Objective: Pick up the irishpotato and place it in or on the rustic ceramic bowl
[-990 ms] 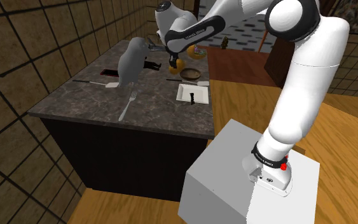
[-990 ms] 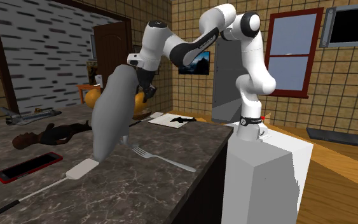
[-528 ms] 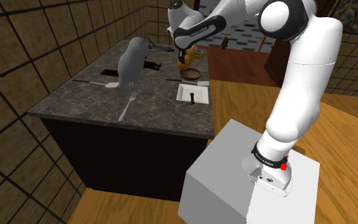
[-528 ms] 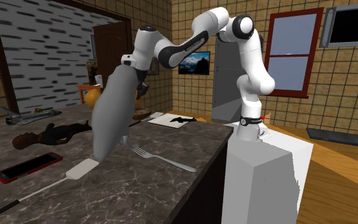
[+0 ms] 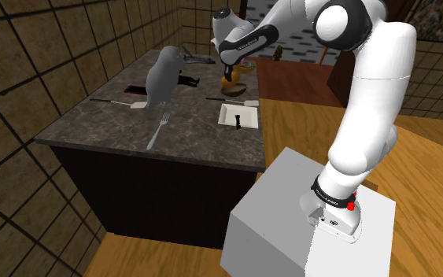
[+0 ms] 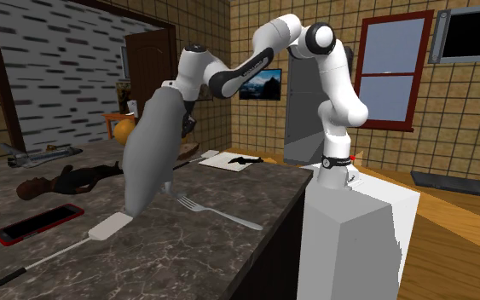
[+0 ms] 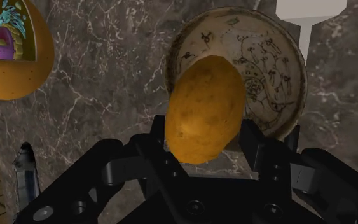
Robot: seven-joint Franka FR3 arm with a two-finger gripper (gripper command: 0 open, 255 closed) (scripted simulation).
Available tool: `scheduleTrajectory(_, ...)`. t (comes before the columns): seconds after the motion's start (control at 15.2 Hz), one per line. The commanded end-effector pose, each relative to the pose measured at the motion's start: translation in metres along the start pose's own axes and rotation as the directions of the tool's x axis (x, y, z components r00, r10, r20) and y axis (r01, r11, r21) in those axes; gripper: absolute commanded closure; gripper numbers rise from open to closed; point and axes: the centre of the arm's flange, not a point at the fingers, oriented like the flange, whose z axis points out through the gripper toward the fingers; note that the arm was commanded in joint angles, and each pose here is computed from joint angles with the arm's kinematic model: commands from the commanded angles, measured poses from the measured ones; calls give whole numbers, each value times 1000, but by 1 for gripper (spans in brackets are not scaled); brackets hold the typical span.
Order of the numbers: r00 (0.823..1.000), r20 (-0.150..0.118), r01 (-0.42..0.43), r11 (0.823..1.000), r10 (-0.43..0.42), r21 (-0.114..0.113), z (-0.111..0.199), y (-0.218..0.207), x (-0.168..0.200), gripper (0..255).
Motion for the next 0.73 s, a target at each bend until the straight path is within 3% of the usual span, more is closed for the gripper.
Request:
scheduleTrajectory(0.0,1000,0,0,1000,0,0,9,-6,0,255)
scheduleTrajectory(0.4,1000,0,0,1000,0,0,40,-23,5,255)
scheduleTrajectory(0.66,1000,0,0,1000,0,0,40,-23,5,255)
